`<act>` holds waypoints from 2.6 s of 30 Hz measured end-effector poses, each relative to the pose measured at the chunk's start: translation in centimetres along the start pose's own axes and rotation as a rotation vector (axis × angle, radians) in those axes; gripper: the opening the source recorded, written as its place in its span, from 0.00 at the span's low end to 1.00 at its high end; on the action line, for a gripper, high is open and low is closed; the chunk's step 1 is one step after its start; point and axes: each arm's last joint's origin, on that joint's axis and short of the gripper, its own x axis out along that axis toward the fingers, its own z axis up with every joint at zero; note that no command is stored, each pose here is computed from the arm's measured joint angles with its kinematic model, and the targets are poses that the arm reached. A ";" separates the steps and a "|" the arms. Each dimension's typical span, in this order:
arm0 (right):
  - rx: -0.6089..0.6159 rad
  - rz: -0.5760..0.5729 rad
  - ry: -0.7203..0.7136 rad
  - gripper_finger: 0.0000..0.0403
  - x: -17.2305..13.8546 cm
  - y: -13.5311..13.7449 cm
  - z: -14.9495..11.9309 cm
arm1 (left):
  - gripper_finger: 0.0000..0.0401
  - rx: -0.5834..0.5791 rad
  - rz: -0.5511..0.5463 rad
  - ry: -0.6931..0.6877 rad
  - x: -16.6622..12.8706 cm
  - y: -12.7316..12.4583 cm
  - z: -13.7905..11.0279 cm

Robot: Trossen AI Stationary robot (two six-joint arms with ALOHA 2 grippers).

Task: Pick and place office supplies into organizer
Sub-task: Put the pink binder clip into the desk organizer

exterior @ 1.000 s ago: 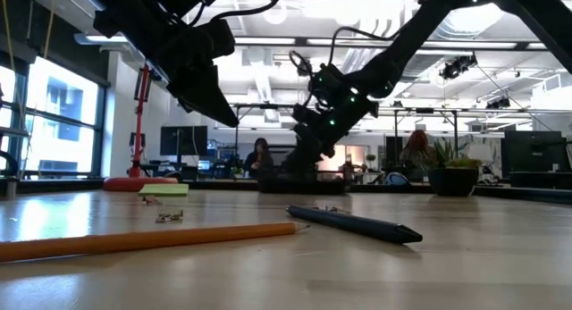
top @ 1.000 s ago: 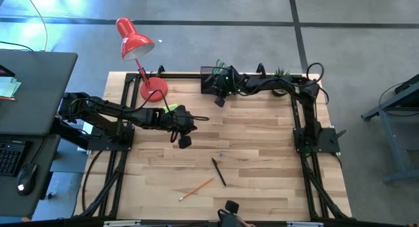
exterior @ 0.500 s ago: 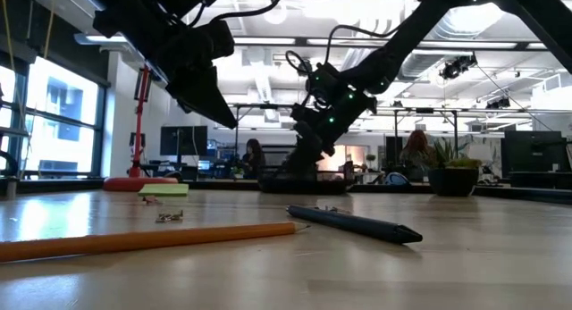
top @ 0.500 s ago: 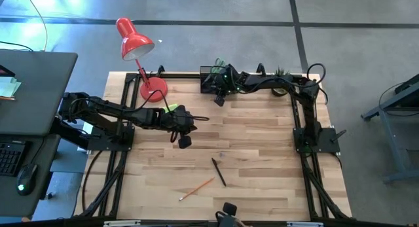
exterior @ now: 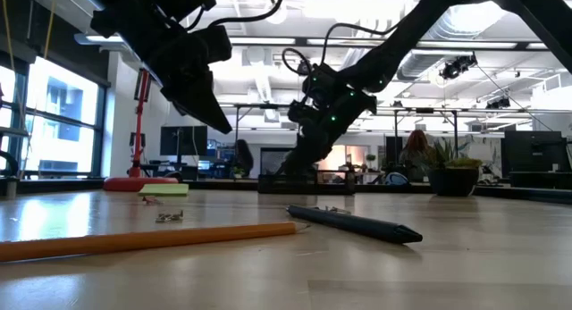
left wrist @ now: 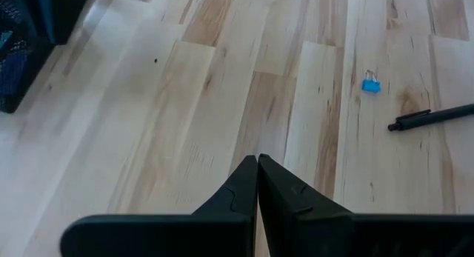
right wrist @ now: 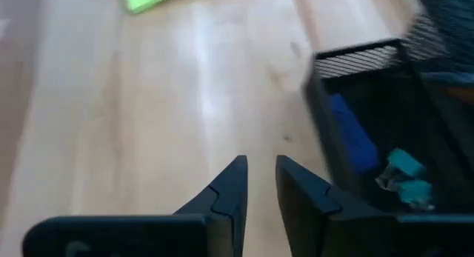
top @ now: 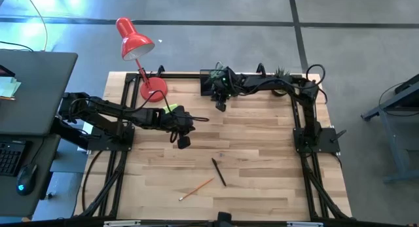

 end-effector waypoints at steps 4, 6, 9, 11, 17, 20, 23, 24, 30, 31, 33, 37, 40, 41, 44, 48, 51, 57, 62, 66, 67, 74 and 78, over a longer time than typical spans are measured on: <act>-0.003 0.060 0.039 0.17 -0.2 1.7 0.2 | 0.00 -0.003 0.038 0.047 0.0 0.2 -0.5; 0.001 0.088 0.081 0.17 -0.9 2.6 0.3 | 0.00 -0.010 0.070 0.095 -0.1 0.3 -1.0; 0.003 0.194 0.152 0.17 -2.1 4.2 0.2 | 0.00 0.012 0.059 0.169 -0.1 0.4 -1.7; 0.000 0.281 0.190 0.17 -3.0 5.5 0.2 | 0.00 0.051 0.007 0.207 -0.2 0.3 -2.0; -0.087 0.420 0.383 0.17 -3.5 10.8 -0.7 | 0.00 0.177 -0.194 0.263 -0.5 -0.9 -2.5; -0.111 0.460 0.443 0.17 -3.3 13.3 -1.0 | 0.00 0.267 -0.222 0.263 -0.6 -1.7 -2.8; -0.149 0.495 0.479 0.17 -3.3 15.6 -1.3 | 0.05 0.344 -0.251 0.269 -0.9 -2.7 -3.1; -0.161 0.504 0.495 0.17 -3.3 16.3 -1.4 | 0.07 0.363 -0.251 0.268 -0.9 -2.9 -3.2; -0.230 0.476 0.561 0.17 -3.3 19.8 -2.0 | 0.33 0.427 -0.092 0.299 -1.2 -3.1 -3.7; -0.233 0.478 0.570 0.17 -3.2 20.2 -2.3 | 0.38 0.426 -0.067 0.319 -1.2 -3.0 -3.9; -0.238 0.471 0.611 0.17 -3.3 21.0 -3.3 | 0.47 0.424 -0.043 0.368 -1.2 -2.7 -4.3; -0.247 0.397 0.644 0.17 -4.1 21.7 -5.7 | 0.59 0.400 -0.051 0.450 -1.0 -2.4 -5.0; -0.225 0.366 0.555 0.17 -5.1 21.8 -7.1 | 0.63 0.412 -0.062 0.452 -0.8 -2.5 -5.0; -0.218 0.359 0.504 0.17 -5.6 21.9 -7.5 | 0.64 0.415 -0.075 0.435 -0.5 -2.6 -4.9; -0.201 0.329 0.346 0.17 -7.1 22.0 -8.6 | 0.62 0.422 -0.086 0.436 0.2 -2.7 -5.0; -0.194 0.312 0.120 0.17 -9.0 22.2 -10.2 | 0.56 0.443 -0.079 0.486 1.2 -2.3 -5.5; -0.205 0.323 -0.011 0.17 -10.1 22.2 -11.6 | 0.50 0.431 -0.068 0.505 1.9 -1.7 -5.6; -0.202 0.273 -0.166 0.17 -11.5 21.6 -13.5 | 0.39 0.378 -0.112 0.527 2.4 -0.3 -5.4; -0.185 0.222 -0.182 0.17 -11.7 21.4 -14.1 | 0.29 0.335 -0.166 0.525 2.6 0.3 -5.3; -0.194 0.231 -0.182 0.17 -11.7 21.6 -14.1 | 0.24 0.330 -0.203 0.509 2.7 0.2 -5.2; -0.195 0.233 -0.181 0.17 -11.7 21.7 -14.1 | 0.24 0.325 -0.218 0.506 2.7 0.1 -5.2; -0.197 0.235 -0.180 0.17 -11.8 21.7 -14.1 | 0.26 0.320 -0.225 0.500 2.7 0.1 -5.1; -0.193 0.235 -0.180 0.17 -11.8 21.7 -14.1 | 0.29 0.304 -0.219 0.473 2.8 0.0 -4.9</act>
